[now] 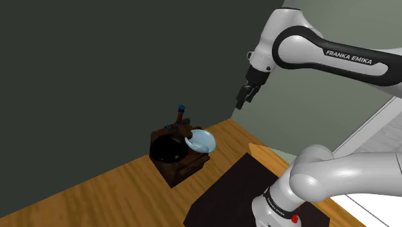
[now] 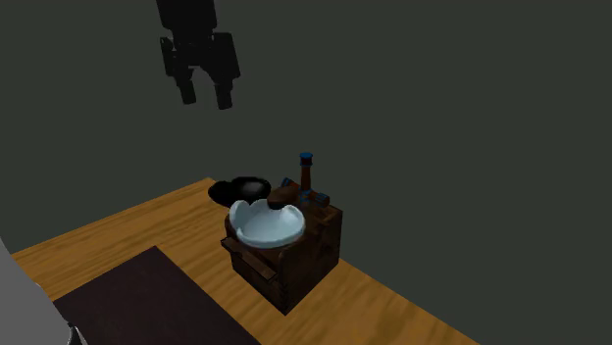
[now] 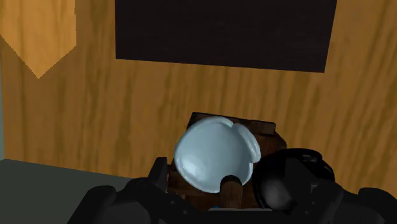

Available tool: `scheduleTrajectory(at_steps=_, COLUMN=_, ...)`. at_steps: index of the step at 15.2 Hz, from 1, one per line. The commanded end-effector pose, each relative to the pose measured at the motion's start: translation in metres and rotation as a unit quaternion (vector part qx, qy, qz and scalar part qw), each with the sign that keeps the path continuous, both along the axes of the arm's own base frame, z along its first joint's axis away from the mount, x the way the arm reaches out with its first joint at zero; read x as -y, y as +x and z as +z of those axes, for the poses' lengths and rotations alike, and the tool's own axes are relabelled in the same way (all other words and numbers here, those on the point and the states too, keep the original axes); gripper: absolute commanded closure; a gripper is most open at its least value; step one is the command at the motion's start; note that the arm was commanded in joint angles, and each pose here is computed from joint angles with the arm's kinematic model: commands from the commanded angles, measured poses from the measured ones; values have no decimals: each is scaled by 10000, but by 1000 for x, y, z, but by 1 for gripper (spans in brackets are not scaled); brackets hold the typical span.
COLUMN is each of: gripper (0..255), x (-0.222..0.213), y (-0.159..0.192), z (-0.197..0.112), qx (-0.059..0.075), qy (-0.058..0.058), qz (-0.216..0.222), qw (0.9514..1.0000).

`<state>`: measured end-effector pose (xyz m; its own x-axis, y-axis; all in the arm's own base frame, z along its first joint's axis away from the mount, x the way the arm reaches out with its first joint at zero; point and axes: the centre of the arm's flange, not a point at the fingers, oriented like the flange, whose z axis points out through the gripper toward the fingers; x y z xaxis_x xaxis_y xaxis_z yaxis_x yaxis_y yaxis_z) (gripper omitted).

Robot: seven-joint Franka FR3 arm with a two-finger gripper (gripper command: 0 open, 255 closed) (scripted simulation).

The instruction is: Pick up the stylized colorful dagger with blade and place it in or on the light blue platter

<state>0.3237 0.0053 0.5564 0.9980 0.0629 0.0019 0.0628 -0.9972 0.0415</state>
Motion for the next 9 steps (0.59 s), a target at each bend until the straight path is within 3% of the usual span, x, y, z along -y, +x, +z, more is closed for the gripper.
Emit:
scheduleTrajectory(at_steps=1, gripper=0, x=0, y=0, z=0, qx=0, qy=0, qz=0, qw=10000)
scheduleTrajectory(at_steps=9, gripper=0, x=-9, y=77, z=-63, qx=219, qy=54, qz=-127, qw=9997)
